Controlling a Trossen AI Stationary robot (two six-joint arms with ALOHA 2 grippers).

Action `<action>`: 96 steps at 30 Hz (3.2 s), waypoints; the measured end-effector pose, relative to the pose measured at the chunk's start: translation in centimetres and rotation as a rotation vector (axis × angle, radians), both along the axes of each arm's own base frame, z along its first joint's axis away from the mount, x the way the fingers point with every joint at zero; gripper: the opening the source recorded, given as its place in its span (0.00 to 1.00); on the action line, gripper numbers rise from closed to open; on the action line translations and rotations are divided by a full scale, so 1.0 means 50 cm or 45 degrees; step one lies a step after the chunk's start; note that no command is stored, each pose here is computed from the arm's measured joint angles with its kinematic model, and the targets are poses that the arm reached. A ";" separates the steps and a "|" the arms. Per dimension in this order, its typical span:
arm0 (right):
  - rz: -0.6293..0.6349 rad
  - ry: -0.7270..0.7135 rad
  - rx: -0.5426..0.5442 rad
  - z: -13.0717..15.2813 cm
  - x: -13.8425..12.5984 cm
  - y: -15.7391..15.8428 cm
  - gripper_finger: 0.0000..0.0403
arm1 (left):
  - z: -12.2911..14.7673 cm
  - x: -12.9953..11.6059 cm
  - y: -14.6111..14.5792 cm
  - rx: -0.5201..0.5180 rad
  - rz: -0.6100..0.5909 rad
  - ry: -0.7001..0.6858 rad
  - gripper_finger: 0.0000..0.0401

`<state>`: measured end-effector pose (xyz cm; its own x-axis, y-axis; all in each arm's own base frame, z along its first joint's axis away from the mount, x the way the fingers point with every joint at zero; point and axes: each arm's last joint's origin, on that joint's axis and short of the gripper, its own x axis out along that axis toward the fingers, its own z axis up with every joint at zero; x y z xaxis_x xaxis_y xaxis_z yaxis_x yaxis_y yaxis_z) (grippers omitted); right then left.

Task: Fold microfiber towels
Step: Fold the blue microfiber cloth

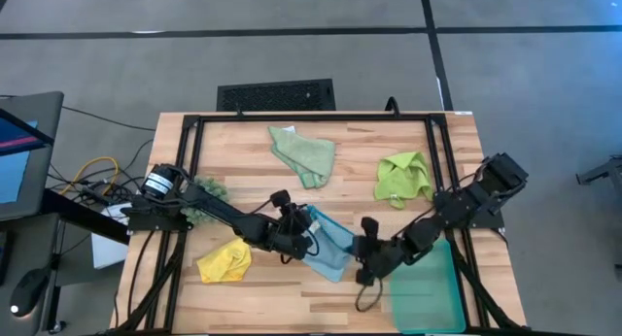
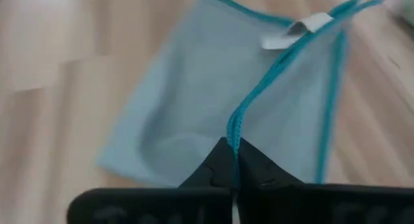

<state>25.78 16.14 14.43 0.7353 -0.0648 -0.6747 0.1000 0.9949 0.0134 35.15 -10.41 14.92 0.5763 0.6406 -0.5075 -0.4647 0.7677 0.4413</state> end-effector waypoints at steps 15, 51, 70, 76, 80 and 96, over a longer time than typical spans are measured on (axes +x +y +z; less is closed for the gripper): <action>0.189 -0.018 -0.035 0.004 -0.008 0.028 0.04 | 0.014 -0.018 -0.097 0.348 -0.500 0.278 0.27; 0.185 -0.011 -0.043 0.003 -0.007 0.025 0.06 | -0.031 0.099 -0.031 -0.086 -1.234 0.007 0.55; 0.196 0.002 -0.053 0.001 -0.011 0.027 0.07 | -0.084 0.108 -0.027 0.160 -1.063 0.093 0.53; 0.201 0.012 -0.060 0.000 -0.013 0.028 0.06 | -0.077 0.091 -0.037 0.268 -0.918 0.203 0.37; 0.206 0.013 -0.063 0.000 -0.015 0.030 0.05 | -0.068 0.076 -0.040 0.257 -0.924 0.290 0.19; 0.322 -0.210 -0.220 0.147 -0.021 0.098 0.04 | 0.134 -0.041 -0.159 0.174 -0.981 0.028 0.01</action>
<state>24.74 21.06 21.77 0.8410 0.0303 -0.5402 -0.1392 0.9769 -0.1619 33.11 -18.35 21.65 0.8745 0.1217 -0.4694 0.1871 0.8084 0.5580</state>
